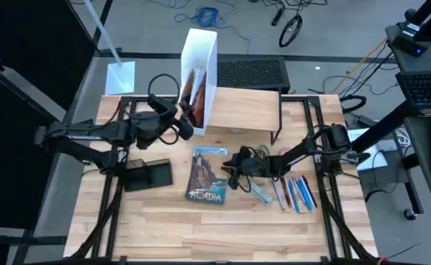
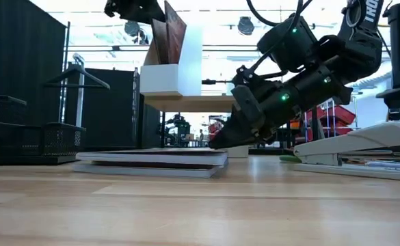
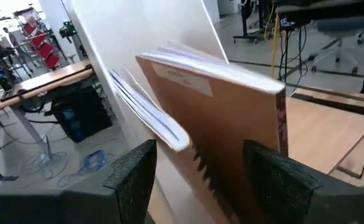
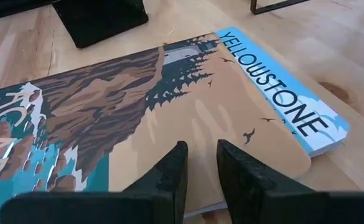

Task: Stock shelves
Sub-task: Remove the brown book from the white bookshelf on the shelf

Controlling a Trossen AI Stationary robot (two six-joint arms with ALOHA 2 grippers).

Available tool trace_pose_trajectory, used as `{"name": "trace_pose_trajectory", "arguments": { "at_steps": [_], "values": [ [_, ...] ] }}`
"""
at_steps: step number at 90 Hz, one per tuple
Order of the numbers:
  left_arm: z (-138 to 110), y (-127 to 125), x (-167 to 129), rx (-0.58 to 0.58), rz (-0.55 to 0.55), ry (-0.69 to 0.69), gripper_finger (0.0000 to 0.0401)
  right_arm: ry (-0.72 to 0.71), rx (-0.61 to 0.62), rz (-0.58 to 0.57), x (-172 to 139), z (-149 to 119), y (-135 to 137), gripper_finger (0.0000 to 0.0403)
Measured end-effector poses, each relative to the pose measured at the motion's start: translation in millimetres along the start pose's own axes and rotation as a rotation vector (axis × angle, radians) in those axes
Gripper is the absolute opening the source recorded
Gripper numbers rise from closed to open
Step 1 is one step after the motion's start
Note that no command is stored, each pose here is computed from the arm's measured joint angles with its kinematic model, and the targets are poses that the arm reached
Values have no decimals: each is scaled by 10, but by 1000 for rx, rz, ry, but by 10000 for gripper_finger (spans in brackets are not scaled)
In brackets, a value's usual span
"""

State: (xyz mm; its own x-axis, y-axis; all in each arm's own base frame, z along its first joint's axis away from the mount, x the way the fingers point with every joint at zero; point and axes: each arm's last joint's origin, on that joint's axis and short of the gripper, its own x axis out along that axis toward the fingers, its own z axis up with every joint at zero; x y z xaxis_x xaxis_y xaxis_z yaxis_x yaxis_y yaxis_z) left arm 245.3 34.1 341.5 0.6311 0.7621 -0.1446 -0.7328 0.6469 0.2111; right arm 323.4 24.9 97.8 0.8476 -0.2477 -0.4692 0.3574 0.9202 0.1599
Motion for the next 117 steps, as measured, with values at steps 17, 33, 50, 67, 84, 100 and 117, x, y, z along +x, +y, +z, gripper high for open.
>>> {"name": "trace_pose_trajectory", "arguments": {
  "at_steps": [17, 33, 50, 67, 84, 100, 117],
  "values": [
    [-26, -62, 56, 4, 0, 3, 177, 0, 0, 0, 0, 0, 0, 70],
    [-22, -65, 60, -1, 1, -1, 97, 0, 0, 0, 0, 0, 0, 70],
    [-7, -62, 59, -13, 4, -13, 25, 0, 0, 0, 0, 0, 0, 70],
    [19, -60, 58, -26, 7, -34, 11, 0, 0, 0, 0, 0, 0, 70],
    [104, -48, 30, 0, 13, -96, 15, 0, 0, 0, -1, 1, 0, 70],
    [309, 30, -111, 126, 35, -174, 11, 0, 0, 0, 0, 0, 0, 70],
    [638, 166, -368, 214, 66, -249, 10, -1, 5, 0, 0, 3, 0, 70]
  ]
}}
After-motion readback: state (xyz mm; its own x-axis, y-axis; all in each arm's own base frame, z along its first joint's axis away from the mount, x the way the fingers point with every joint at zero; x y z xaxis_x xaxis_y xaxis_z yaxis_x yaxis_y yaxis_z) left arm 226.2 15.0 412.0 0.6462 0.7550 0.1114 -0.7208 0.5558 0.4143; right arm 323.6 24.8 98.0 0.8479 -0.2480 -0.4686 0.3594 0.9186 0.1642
